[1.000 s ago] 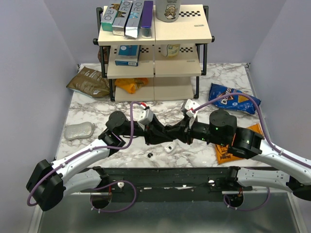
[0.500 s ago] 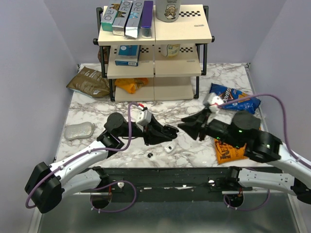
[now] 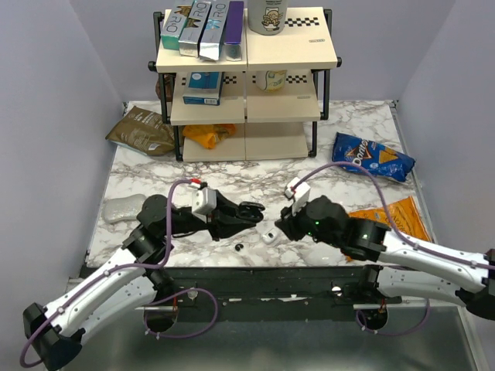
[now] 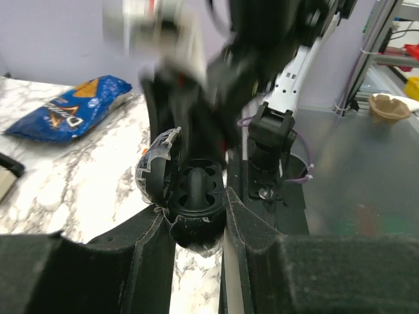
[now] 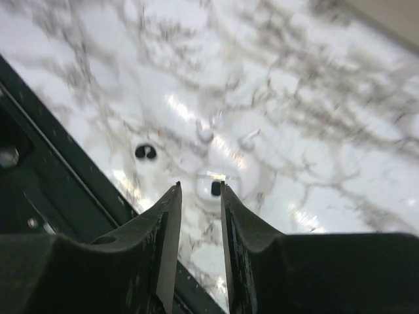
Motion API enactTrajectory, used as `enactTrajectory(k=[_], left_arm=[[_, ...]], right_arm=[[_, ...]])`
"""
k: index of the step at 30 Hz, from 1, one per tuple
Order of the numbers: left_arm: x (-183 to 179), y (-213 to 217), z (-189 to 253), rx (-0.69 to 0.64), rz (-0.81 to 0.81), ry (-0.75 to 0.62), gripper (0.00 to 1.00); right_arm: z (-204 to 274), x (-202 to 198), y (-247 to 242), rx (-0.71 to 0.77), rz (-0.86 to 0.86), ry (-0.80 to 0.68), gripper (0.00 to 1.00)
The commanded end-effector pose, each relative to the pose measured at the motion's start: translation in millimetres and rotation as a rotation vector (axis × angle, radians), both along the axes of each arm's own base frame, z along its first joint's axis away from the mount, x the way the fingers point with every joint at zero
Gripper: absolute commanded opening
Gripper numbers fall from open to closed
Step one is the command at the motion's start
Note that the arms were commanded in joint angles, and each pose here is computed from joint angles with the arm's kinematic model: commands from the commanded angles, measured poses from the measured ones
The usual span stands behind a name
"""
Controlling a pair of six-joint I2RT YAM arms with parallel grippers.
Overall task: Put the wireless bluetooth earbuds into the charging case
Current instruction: Pick up the earbud from the center of the board.
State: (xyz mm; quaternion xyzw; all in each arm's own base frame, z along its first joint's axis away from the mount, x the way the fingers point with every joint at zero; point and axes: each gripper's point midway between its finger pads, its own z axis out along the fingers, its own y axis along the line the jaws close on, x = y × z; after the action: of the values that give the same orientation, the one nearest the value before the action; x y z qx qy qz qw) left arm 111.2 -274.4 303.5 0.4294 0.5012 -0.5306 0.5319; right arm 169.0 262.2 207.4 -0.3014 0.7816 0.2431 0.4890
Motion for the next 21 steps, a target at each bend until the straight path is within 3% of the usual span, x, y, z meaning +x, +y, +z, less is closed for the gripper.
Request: enactTrajectory(k=[1,13,21], left_arm=[[-3,19,-9,0.035,0.083,0.003,0.00],[-22,40,-1,-0.019,0.103,-0.019,0.00],[-30,43,0,-0.041,0.082,-0.026,0.00]], right_arm=[[-28,-17,40,0.064,0.134,0.116,0.38],[-102,-21,112,-0.103,0.307,0.313,0.41],[-146,-16,125,-0.231,0.333,0.362,0.52]])
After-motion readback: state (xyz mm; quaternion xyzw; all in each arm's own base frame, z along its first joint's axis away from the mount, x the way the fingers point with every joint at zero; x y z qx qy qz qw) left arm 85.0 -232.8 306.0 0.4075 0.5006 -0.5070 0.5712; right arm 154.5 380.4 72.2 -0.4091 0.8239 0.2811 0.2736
